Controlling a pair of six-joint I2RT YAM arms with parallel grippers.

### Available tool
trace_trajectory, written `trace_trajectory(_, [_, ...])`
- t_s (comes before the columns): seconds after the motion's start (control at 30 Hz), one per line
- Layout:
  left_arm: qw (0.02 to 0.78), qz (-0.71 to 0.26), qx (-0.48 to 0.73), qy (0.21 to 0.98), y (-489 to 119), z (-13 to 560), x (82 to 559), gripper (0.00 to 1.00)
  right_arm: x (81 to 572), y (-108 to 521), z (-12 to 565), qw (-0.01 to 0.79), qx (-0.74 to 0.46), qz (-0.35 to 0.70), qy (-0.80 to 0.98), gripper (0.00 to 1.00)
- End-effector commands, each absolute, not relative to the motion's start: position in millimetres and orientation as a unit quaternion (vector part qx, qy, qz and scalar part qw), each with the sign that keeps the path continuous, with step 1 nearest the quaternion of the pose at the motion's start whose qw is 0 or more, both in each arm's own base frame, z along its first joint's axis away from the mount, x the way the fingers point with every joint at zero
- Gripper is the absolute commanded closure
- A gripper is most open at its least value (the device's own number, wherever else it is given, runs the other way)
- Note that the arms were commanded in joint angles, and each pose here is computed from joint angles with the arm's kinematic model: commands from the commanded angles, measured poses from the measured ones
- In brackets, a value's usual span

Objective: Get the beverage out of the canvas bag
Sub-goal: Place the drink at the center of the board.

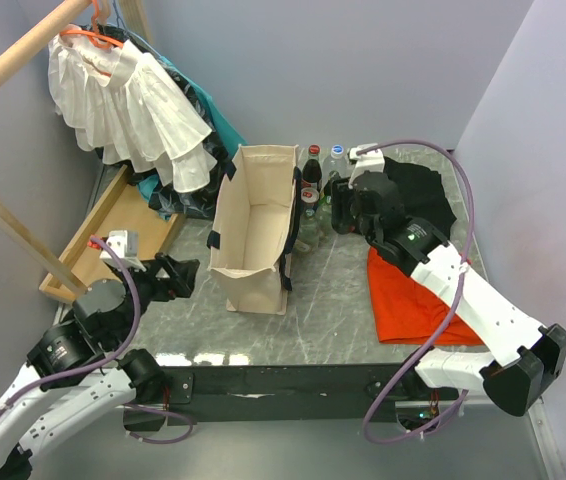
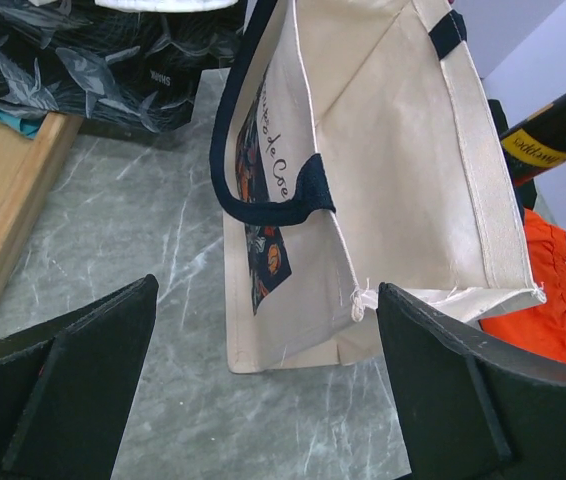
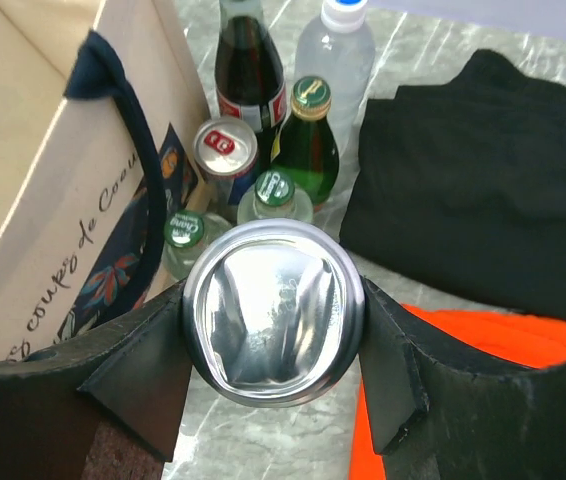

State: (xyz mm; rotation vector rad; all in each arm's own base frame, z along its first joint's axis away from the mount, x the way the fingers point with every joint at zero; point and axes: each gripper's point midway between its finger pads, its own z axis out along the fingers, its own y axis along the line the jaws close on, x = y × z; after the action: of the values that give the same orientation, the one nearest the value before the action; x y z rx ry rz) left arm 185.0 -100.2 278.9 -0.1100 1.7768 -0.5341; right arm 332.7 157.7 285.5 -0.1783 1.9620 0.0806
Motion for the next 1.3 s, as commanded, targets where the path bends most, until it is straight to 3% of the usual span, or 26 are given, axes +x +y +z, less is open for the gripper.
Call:
trace_trajectory(0.0, [0.598, -0.229, -0.059, 0.766, -99.0, 284.7, 186.7, 0.04, 338.4, 158.9, 336.5, 0.626, -0.021, 0.089, 0.774, 1.00])
trace_trajectory(0.27, [0.591, -0.216, -0.060, 0.775, -100.4, 279.6, 190.0, 0.04, 339.2, 159.5, 290.6, 0.612, -0.012, 0.086, 0.786, 1.00])
trace_trajectory(1.27, [0.602, -0.216, -0.083, 0.764, -88.4, 284.2, 186.8, 0.04, 362.3, 172.4, 206.1, 0.600, -0.005, 0.074, 0.796, 1.00])
